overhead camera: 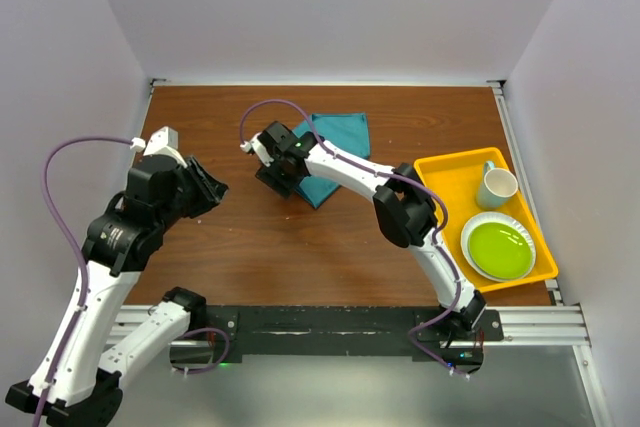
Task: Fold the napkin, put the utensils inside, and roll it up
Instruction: Roll the napkin with the utensil
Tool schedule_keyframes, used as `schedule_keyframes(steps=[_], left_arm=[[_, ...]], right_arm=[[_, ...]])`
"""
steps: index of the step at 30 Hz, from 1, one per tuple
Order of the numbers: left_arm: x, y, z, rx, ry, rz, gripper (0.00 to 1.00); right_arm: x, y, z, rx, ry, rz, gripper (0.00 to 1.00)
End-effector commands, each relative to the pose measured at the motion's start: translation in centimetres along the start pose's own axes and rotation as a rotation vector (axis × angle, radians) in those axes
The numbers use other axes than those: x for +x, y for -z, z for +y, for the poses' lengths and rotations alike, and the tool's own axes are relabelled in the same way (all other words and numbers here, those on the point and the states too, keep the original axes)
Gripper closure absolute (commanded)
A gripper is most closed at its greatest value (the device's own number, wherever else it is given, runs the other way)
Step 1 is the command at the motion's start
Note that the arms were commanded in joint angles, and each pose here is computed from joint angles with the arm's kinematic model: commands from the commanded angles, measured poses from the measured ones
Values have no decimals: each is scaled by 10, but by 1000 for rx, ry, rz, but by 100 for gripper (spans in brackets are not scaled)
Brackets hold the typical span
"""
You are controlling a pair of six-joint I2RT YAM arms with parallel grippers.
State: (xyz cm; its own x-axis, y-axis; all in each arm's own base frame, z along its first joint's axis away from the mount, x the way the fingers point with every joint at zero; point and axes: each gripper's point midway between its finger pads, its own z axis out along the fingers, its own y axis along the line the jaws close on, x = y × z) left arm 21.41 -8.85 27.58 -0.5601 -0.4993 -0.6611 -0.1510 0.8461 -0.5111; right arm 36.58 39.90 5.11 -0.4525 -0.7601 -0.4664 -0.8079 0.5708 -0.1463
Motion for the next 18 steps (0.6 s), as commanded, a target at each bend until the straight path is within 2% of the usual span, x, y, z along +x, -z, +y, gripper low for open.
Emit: schedule_keyframes(steps=[1,18], left_arm=[[-2,-5,-4,20,-3,-5,66],[-1,-13,-4,7,-7,5,66]], right_arm=[[-19,4,-8,9,18,-61,34],[-5,-19,-14,-53,-27,-43,40]])
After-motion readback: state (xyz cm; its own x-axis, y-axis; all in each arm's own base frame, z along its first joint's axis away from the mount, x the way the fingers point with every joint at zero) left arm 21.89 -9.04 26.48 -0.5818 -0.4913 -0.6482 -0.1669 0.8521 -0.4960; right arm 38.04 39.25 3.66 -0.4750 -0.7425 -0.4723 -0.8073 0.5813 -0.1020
